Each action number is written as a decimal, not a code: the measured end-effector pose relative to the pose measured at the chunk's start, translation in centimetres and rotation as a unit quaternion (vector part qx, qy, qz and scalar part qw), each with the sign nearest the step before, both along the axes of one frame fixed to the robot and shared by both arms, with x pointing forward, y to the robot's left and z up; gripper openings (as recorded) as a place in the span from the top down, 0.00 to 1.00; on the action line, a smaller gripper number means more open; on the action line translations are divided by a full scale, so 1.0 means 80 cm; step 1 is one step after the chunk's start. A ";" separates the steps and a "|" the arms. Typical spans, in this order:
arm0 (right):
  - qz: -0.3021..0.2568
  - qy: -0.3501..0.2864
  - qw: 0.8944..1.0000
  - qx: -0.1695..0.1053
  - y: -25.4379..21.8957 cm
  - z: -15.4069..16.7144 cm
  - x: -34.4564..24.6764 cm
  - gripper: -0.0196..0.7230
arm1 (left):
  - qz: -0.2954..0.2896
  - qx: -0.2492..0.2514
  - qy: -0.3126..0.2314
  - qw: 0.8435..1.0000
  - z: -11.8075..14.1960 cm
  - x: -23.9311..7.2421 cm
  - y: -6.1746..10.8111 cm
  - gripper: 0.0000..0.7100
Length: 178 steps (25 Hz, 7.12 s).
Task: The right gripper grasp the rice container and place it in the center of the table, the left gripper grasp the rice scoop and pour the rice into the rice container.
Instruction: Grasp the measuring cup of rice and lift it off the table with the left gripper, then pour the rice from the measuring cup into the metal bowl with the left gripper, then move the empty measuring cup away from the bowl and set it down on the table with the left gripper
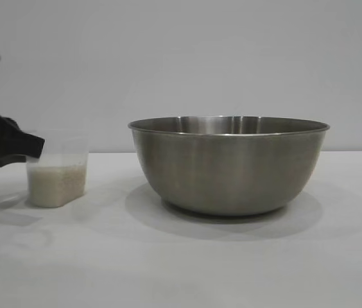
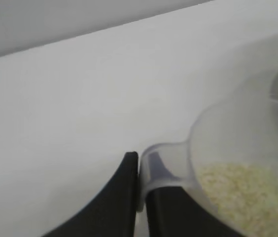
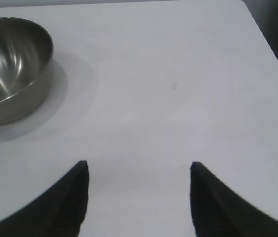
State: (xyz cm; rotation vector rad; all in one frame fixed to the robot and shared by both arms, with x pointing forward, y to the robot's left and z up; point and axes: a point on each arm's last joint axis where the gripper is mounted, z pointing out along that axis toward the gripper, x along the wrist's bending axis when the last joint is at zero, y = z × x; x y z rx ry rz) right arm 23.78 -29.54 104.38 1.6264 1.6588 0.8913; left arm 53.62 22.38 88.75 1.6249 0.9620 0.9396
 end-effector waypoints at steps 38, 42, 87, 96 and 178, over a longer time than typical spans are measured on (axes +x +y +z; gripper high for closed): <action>0.000 0.000 1.000 0.000 0.000 0.000 0.000 0.46 | -0.284 0.404 -0.334 0.803 0.118 0.055 -0.167 1.00; 0.000 0.000 1.000 0.000 0.000 0.000 0.000 0.46 | -0.299 0.439 -0.349 0.772 0.115 0.051 -0.172 1.00; 0.000 0.000 1.000 0.000 0.000 0.000 0.000 0.46 | -0.406 0.652 -0.545 0.336 0.139 0.045 -0.216 1.00; 0.000 0.000 1.000 0.000 0.000 0.000 0.000 0.46 | -0.401 0.677 -0.554 0.272 0.143 0.047 -0.221 1.00; 0.000 0.000 1.000 0.000 0.000 0.000 0.000 0.46 | -0.010 -0.042 0.120 0.992 -0.034 0.041 0.011 1.00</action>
